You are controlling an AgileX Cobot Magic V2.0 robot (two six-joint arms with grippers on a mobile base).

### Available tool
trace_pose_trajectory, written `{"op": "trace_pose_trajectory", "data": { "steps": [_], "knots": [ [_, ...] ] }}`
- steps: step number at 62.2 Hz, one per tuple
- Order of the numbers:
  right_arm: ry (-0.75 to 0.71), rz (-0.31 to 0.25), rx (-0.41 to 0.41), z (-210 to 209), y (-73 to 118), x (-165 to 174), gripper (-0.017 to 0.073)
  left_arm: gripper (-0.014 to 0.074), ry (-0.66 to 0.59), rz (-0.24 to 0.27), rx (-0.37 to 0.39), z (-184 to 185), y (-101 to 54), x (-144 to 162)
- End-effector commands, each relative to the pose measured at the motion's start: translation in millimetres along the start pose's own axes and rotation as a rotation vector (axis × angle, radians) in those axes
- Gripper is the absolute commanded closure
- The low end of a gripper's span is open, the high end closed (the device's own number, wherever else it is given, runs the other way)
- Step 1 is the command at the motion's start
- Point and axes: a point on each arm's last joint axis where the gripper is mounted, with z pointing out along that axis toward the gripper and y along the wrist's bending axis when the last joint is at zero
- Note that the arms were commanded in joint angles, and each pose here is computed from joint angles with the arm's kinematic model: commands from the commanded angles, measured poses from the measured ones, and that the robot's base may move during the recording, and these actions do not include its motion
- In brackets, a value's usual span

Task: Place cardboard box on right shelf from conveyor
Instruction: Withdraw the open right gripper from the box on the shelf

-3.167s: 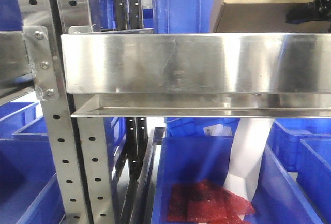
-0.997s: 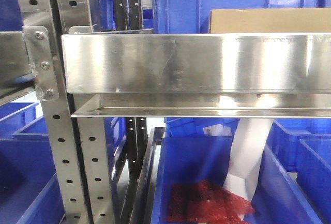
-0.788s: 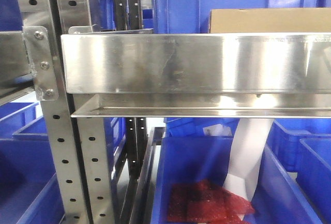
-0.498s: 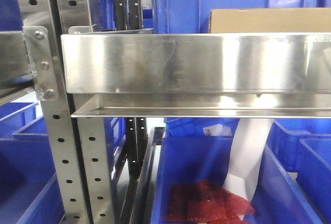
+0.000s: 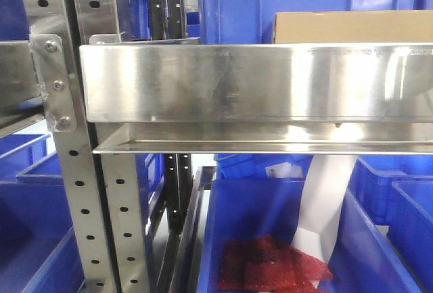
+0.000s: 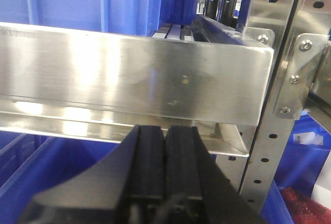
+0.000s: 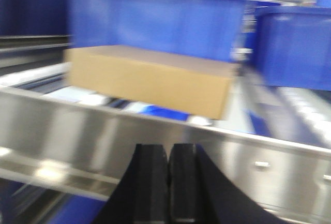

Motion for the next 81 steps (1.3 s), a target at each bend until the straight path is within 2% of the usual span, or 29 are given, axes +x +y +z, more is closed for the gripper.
{"op": "trace_pose_trajectory", "data": {
  "steps": [1,7,10,13,81],
  "knots": [
    [-0.151,0.020,0.059,-1,-3.0,-11,0.0529,0.0713,-0.094,-0.004,0.006,-1,-0.3,-9],
    [-0.202,0.077,0.084,2,-4.2,8,0.0529,0.0713,-0.094,-0.004,0.006,-1,-0.3,-9],
    [-0.190,0.087,0.088,3,-4.4,15,0.0529,0.0713,-0.094,-0.004,0.006,-1,-0.3,-9],
    [-0.143,0.083,0.091,4,-4.4,18,0.0529,0.0713,-0.094,-0.004,0.006,-1,-0.3,-9],
    [-0.174,0.081,0.090,3,-4.4,16,0.0529,0.0713,-0.094,-0.004,0.006,-1,-0.3,-9]
  ]
}}
